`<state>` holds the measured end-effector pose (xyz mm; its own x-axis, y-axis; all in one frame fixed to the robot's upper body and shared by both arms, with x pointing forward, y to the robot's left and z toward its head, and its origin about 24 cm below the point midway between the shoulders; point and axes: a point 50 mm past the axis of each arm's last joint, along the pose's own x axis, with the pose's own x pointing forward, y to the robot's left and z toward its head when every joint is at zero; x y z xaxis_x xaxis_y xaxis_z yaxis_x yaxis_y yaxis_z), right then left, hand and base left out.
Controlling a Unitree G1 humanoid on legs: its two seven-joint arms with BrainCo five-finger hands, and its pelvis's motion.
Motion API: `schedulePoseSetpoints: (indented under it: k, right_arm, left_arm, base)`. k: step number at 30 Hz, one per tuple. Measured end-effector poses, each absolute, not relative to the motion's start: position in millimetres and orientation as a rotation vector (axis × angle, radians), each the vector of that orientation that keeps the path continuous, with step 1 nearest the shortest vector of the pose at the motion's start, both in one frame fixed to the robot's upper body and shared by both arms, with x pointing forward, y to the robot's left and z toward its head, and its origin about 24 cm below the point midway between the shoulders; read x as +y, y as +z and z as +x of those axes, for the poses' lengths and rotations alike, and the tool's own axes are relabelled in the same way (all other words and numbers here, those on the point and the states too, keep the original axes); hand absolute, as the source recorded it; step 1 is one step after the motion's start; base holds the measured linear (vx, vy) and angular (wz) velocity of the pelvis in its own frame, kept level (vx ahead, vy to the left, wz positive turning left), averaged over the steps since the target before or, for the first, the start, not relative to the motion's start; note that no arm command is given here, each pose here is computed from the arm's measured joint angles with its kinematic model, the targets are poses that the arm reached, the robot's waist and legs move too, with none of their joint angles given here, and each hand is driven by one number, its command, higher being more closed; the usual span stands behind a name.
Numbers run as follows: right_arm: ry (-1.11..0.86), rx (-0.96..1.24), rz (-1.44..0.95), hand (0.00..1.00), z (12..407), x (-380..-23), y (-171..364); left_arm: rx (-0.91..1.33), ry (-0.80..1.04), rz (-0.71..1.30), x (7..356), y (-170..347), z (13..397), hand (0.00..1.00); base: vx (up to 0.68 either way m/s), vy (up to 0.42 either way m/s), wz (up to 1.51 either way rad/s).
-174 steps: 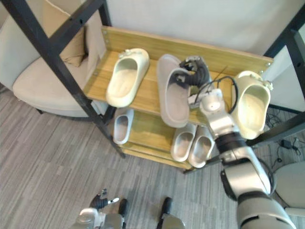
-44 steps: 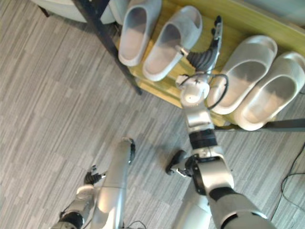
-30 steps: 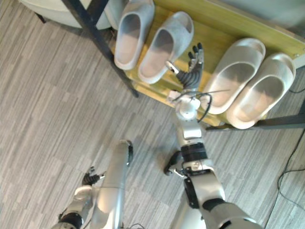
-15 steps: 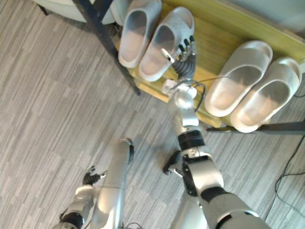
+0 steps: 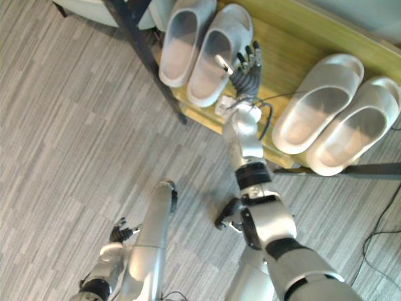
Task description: Organize the slippers on the shoe rack
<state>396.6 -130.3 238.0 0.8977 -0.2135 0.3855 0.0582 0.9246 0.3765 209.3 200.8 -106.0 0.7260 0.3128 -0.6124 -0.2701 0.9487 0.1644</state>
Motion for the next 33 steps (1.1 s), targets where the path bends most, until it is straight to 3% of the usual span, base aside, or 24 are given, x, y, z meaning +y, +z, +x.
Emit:
schedulePoseSetpoints:
  k: [10,20,27,33]
  right_arm:
    - [-0.094,-0.399,0.247,0.00,385.1,-145.2,203.9]
    - [0.084,-0.309,0.093,0.00,329.9,-149.6,129.5]
    - [0.183,-0.084,0.022,0.00,280.3,-141.7,52.9]
    - [0.103,0.283,-0.119,0.00,247.7,-175.0,-32.4]
  left_arm:
    - [0.709,0.317,0.071,206.7,-109.8,201.4,0.00]
    - [0.854,0.343,0.087,224.3,-132.4,148.1,0.00]
    - [0.956,0.268,0.184,223.0,-144.8,116.1,0.00]
    - [0.999,0.060,0.288,212.0,-150.2,114.8,0.00]
  base:
    - [0.00,0.012,-0.09]
    - [0.06,0.001,-0.09]
    - [0.11,0.083,-0.27]
    - [0.11,0.112,-0.38]
